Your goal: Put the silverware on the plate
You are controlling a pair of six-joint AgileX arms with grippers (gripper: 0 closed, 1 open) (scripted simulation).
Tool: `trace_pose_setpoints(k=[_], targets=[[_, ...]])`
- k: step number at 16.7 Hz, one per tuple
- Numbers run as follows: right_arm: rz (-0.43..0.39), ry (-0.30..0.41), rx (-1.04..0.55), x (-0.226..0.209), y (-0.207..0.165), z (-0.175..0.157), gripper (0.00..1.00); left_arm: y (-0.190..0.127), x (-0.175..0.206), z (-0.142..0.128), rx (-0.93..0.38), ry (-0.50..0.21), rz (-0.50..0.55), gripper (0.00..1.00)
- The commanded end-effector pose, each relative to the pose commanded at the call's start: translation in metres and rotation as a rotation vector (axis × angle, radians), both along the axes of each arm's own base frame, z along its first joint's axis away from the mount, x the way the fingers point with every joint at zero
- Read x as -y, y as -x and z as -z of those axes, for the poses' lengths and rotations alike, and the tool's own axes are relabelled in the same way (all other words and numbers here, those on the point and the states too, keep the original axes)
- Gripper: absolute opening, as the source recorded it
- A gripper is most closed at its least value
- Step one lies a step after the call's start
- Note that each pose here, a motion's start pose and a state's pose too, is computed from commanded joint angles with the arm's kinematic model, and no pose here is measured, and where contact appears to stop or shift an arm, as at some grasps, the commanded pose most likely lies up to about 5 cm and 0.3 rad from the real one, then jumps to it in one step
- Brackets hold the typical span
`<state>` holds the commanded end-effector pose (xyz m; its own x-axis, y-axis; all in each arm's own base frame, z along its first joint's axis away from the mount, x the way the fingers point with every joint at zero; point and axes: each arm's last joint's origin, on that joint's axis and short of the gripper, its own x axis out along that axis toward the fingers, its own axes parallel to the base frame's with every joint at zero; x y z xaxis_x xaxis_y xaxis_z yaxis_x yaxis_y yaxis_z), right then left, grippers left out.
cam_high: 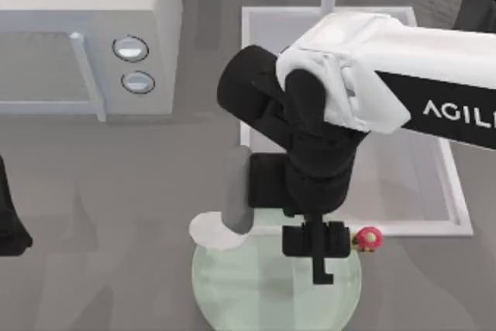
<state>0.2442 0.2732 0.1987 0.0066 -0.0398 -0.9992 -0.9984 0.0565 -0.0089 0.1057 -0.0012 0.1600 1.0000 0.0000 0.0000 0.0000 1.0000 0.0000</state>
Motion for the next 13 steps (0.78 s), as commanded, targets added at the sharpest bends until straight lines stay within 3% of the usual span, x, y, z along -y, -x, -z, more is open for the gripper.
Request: trace_pose_setpoints(k=[6,13], targets=[[0.033,-0.008,0.020,0.008,-0.003,-0.007,0.00,0.000,0.000,0.000,0.000,0.000,0.000,1.00],[-0.023,-0.066,0.034,-0.008,-0.003,0.008,0.00,0.000,0.000,0.000,0.000,0.000,0.000,1.00]])
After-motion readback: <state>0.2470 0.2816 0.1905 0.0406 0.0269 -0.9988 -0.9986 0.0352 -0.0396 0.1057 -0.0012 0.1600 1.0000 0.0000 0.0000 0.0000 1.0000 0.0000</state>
